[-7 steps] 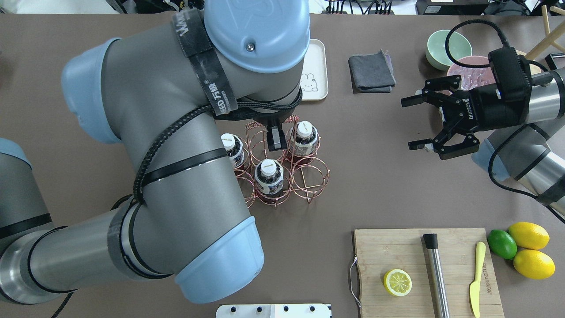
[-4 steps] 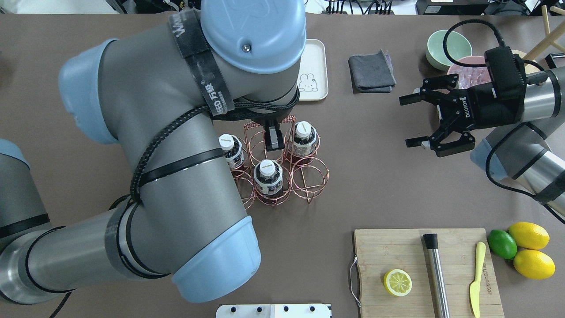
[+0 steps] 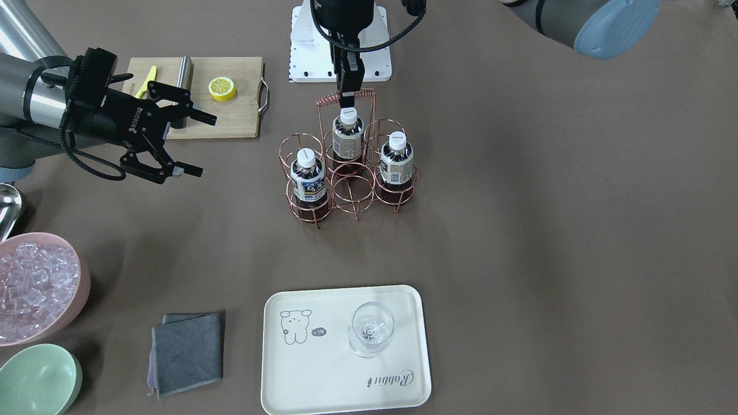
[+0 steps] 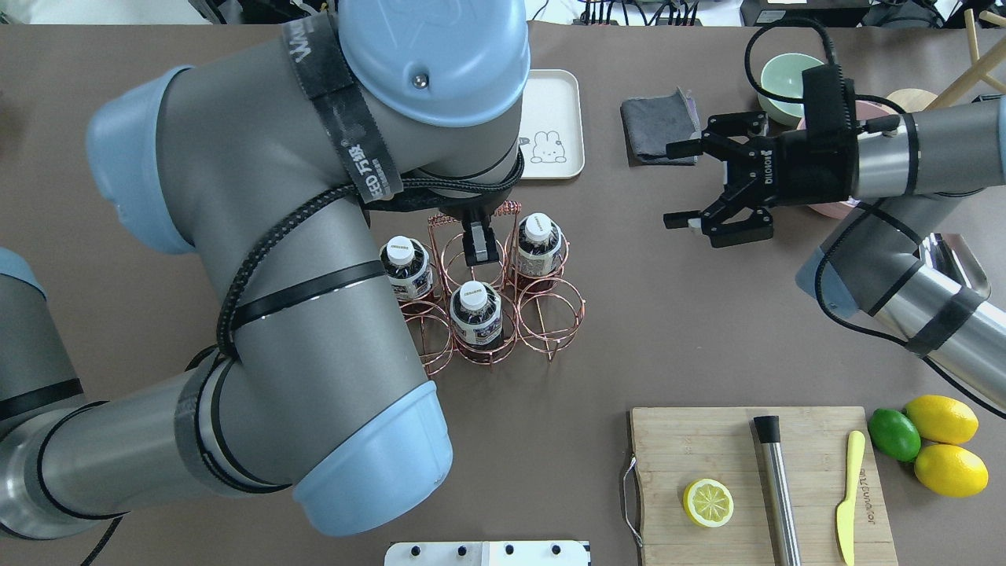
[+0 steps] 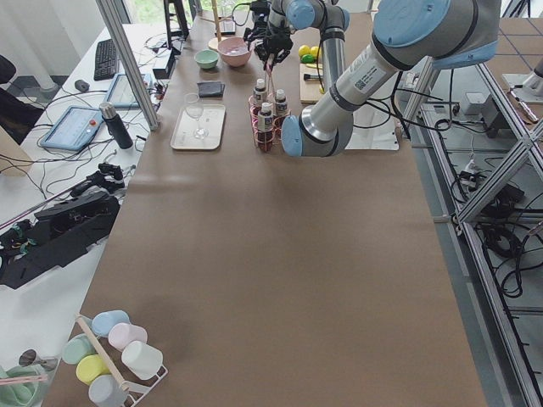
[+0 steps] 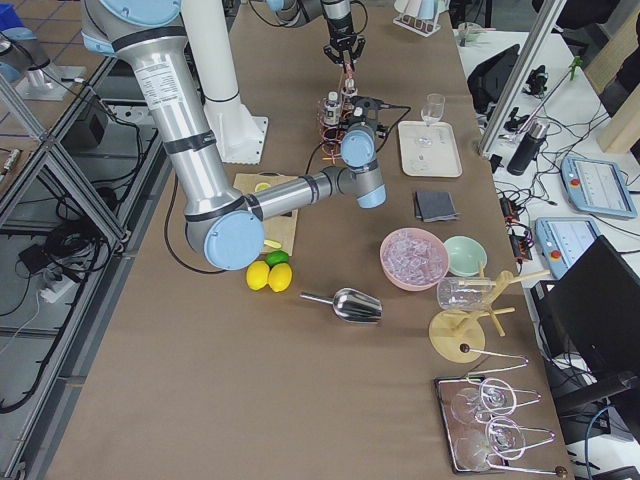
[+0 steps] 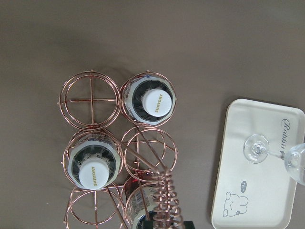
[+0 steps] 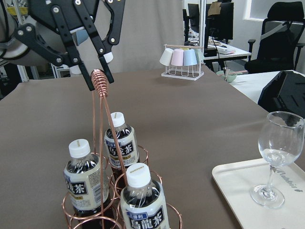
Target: Take tea from basket to plate
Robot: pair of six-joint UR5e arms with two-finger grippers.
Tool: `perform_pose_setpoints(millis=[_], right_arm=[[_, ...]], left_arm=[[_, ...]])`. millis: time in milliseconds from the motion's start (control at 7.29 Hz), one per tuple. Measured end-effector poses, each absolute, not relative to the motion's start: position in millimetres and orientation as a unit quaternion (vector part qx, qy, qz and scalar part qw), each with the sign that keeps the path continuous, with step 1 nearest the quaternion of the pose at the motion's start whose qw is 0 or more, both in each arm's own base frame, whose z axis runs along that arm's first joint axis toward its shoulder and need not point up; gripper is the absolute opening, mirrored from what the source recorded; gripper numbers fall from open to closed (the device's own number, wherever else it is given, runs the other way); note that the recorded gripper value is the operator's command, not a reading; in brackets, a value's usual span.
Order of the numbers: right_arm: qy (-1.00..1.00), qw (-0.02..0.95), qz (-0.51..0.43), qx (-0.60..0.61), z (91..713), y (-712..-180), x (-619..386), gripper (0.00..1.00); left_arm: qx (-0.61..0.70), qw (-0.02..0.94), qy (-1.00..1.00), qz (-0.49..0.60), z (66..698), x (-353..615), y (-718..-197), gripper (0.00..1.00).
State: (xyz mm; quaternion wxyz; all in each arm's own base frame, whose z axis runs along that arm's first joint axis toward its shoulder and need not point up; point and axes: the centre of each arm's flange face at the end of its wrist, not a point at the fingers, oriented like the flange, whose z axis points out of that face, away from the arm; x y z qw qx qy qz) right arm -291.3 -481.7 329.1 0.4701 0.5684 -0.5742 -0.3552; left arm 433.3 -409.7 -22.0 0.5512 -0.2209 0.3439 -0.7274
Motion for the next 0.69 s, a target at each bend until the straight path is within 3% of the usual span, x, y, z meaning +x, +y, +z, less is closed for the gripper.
perform_pose_setpoints(millis=[686], right_arm=[[-0.556, 0.463, -0.367, 0.586, 276, -463, -383, 1.0]], left_arm=[[-0.219, 0.55, 0.342, -0.729, -21, 432, -414, 0.0]])
